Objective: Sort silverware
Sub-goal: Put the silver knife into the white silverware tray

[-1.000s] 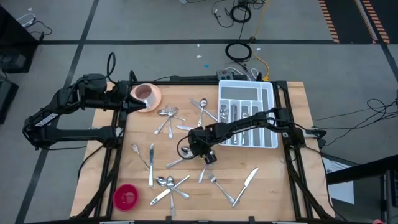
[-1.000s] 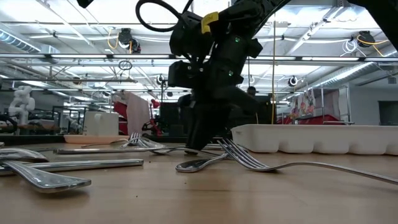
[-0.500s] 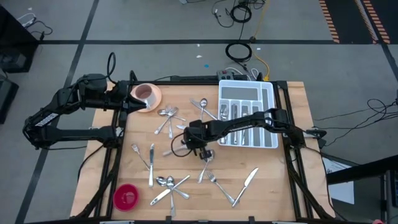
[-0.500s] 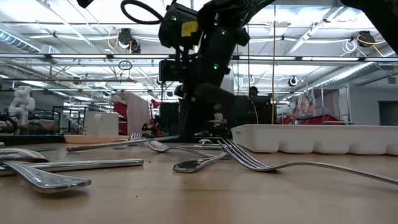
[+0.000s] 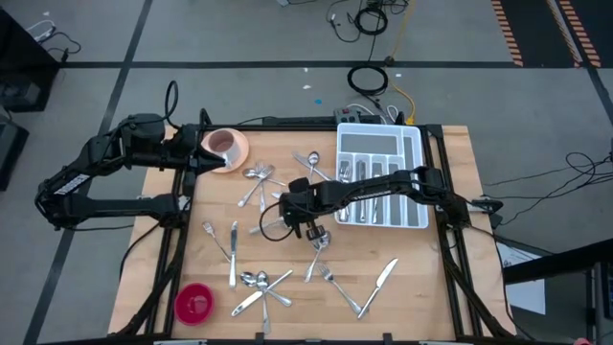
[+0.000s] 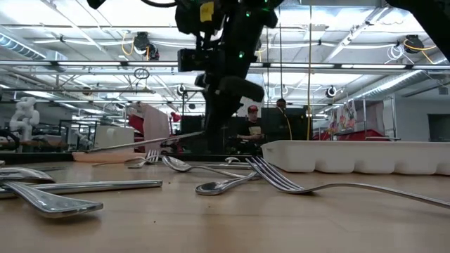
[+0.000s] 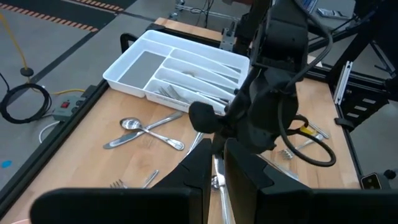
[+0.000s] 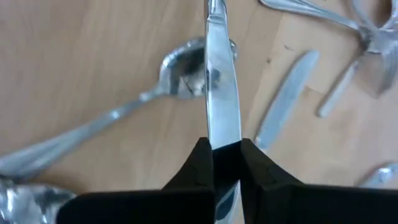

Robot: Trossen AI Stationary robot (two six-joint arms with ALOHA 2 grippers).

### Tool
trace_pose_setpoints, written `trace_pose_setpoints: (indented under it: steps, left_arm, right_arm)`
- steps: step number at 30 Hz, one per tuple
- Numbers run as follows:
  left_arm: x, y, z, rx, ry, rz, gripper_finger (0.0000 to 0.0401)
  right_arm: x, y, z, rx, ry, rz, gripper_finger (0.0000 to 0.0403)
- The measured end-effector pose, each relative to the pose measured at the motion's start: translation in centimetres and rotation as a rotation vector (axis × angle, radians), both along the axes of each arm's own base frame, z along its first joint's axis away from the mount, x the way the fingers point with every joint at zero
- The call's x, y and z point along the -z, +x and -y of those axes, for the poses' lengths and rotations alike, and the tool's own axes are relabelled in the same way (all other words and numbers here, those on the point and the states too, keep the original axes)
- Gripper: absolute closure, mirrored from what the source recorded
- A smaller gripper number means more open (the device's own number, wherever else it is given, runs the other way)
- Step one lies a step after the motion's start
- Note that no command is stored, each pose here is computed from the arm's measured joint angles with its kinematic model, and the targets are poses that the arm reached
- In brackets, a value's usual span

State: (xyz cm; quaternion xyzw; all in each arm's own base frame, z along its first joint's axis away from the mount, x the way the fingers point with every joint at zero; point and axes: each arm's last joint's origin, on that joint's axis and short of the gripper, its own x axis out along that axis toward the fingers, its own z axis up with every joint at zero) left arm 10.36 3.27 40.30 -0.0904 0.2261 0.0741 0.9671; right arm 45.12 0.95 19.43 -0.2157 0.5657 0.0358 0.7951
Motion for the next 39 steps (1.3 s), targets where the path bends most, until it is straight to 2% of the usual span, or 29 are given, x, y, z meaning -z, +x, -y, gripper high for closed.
trace_pose_setpoints:
  steps: [8,14,19,23,28,34,39]
  left_arm:
    - [0.0,0.0,0.0,0.000,0.001,0.000,0.0354]
    - [0.0,0.0,0.0,0.000,0.001,0.000,0.0354]
    - [0.0,0.0,0.0,0.001,0.002,-0.001,0.0354]
    - [0.0,0.0,0.0,0.001,0.002,0.000,0.0354]
    - [0.0,0.0,0.0,-0.004,0.005,0.001,0.0354]
    - [-0.1,0.0,-0.2,-0.064,0.032,-0.002,0.0354]
    - [0.0,0.1,-0.5,-0.119,0.056,-0.017,0.0354]
  right_arm:
    - [-3.2,-1.3,1.0,-0.090,-0.202,-0.191,0.0399]
    - [-7.1,-3.9,2.5,-0.097,-0.214,-0.244,0.0399]
    - [-12.4,-7.7,3.6,-0.074,-0.223,-0.205,0.0399]
    - [-17.1,-12.3,4.2,-0.103,-0.236,-0.191,0.0399]
    - [-21.3,-18.1,5.3,-0.151,-0.279,-0.184,0.0399]
    - [-23.9,-22.0,6.8,-0.189,-0.387,-0.164,0.0399]
    - [-23.9,-22.5,8.4,-0.234,-0.413,-0.216,0.0399]
